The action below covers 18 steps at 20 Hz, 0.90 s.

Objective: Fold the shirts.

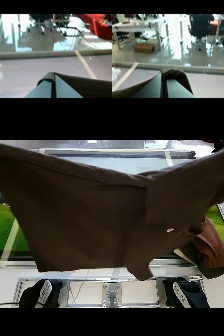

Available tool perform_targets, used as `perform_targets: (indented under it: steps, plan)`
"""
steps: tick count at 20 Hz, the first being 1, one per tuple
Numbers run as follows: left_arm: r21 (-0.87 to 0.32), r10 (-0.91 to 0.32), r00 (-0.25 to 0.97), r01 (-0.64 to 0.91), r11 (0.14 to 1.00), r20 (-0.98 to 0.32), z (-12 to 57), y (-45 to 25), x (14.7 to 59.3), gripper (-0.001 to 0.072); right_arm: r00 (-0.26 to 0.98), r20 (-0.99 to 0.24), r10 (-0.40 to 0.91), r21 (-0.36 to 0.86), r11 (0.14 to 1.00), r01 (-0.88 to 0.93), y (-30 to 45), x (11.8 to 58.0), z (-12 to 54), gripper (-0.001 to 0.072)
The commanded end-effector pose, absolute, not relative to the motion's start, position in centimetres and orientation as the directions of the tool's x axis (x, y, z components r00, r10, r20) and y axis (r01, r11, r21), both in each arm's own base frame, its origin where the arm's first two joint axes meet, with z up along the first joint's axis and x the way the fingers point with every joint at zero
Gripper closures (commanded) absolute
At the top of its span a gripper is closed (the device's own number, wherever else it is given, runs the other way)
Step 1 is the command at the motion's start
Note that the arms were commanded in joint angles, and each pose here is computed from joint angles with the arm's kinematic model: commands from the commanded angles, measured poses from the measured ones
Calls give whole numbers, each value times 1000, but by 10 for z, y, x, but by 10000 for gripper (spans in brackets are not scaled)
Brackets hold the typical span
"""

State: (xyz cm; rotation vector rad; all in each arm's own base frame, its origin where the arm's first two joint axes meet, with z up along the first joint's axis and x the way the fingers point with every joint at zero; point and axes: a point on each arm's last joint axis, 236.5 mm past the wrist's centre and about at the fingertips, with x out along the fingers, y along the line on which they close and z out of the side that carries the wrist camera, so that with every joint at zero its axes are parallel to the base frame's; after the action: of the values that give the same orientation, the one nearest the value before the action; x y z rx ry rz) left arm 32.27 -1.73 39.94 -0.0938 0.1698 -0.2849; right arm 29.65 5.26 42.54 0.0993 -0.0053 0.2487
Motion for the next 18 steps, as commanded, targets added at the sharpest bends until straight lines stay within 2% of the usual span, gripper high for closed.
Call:
perform_targets:
  steps: [1,3,6,8,10,13,18]
  plan:
    - [-266,-339,821,237,934,-460,281,-4,373,694,913,-309,267,177,959,-220,49,396,316,688]
    - [-248,-308,734,194,949,-605,194,0,413,694,832,-474,289,245,951,-190,48,450,234,688]
    - [-142,-132,686,42,989,-715,91,17,479,693,737,-598,314,359,928,-104,48,514,120,688]
    - [-162,-29,744,-107,981,-668,63,31,522,694,713,-632,304,391,919,-45,46,542,62,688]
    - [-225,-2,810,-160,961,-587,59,33,552,694,734,-625,266,381,925,-11,45,564,31,688]
    - [-212,-3,803,-153,965,-596,42,31,561,693,786,-580,213,343,939,-1,45,587,18,688]
    - [-155,-39,696,-105,982,-717,11,23,537,693,776,-594,213,332,943,-4,44,585,12,688]
